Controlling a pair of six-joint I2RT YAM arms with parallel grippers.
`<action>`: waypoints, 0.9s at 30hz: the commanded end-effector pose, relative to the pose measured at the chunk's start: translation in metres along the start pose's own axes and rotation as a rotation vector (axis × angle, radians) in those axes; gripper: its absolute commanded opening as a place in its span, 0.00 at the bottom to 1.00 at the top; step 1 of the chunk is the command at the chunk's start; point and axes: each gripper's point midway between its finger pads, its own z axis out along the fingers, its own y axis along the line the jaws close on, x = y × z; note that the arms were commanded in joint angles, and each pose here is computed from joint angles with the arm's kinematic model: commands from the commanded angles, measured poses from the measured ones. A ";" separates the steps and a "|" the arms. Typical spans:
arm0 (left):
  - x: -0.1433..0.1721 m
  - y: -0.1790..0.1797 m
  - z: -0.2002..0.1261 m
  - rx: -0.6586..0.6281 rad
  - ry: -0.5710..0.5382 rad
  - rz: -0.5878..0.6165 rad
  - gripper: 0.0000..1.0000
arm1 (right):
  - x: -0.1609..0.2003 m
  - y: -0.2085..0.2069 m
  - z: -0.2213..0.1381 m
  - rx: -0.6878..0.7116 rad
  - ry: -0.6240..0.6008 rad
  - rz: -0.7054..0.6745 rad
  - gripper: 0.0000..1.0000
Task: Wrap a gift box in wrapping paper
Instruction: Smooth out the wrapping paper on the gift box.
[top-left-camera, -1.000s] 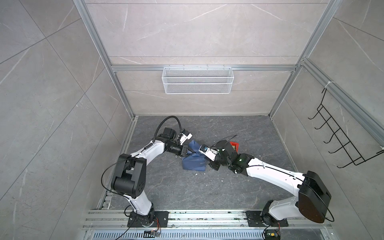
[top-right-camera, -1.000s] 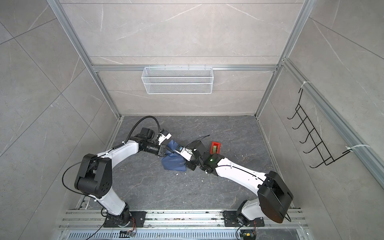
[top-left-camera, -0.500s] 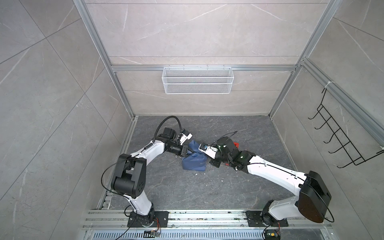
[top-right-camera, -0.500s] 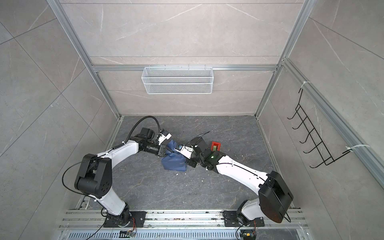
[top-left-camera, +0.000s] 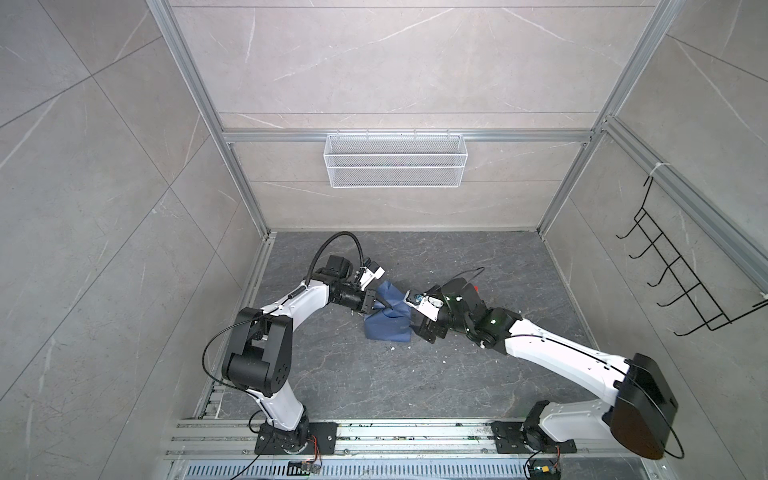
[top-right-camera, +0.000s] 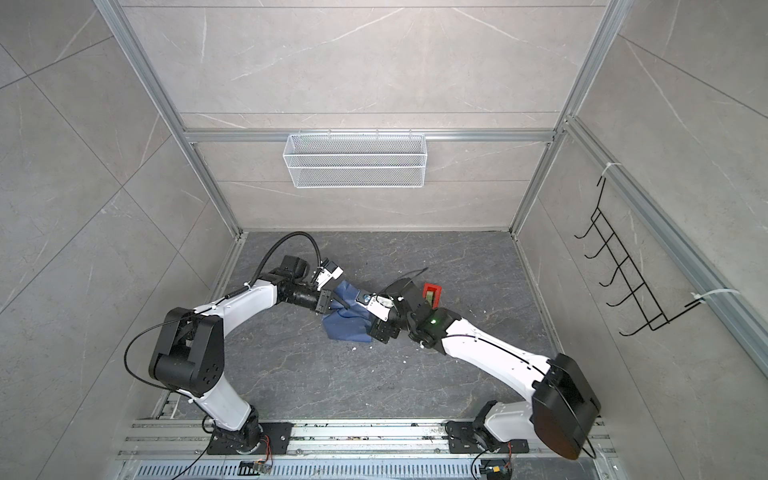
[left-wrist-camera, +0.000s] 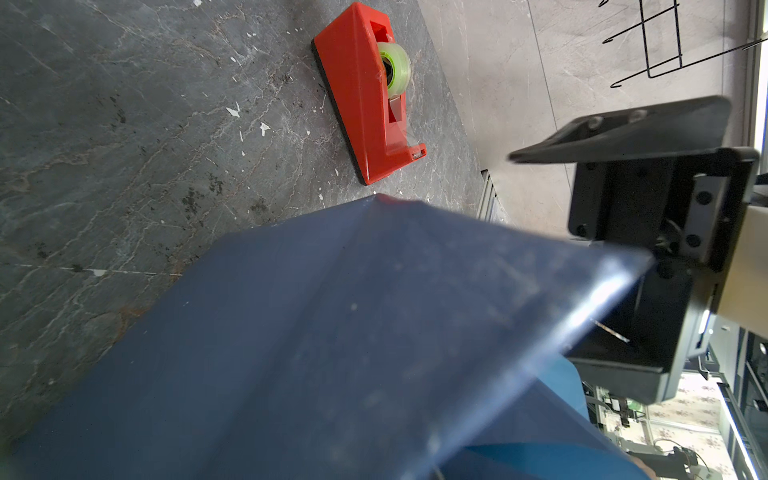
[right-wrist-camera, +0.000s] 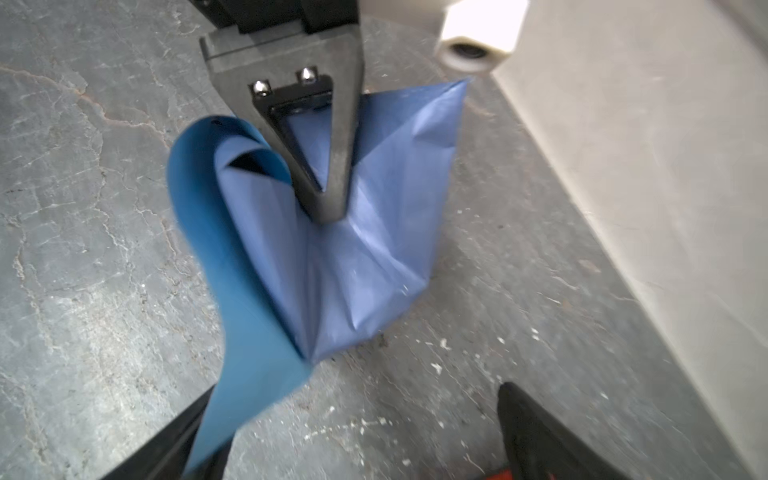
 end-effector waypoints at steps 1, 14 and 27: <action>0.014 0.010 0.004 -0.047 0.045 -0.034 0.00 | 0.012 -0.023 -0.025 0.137 0.010 0.027 1.00; 0.015 0.013 0.005 -0.053 0.051 -0.029 0.00 | 0.039 -0.064 -0.043 0.244 0.114 0.383 1.00; 0.014 0.008 0.003 -0.052 0.052 -0.020 0.00 | 0.031 -0.068 -0.051 0.282 -0.011 0.448 1.00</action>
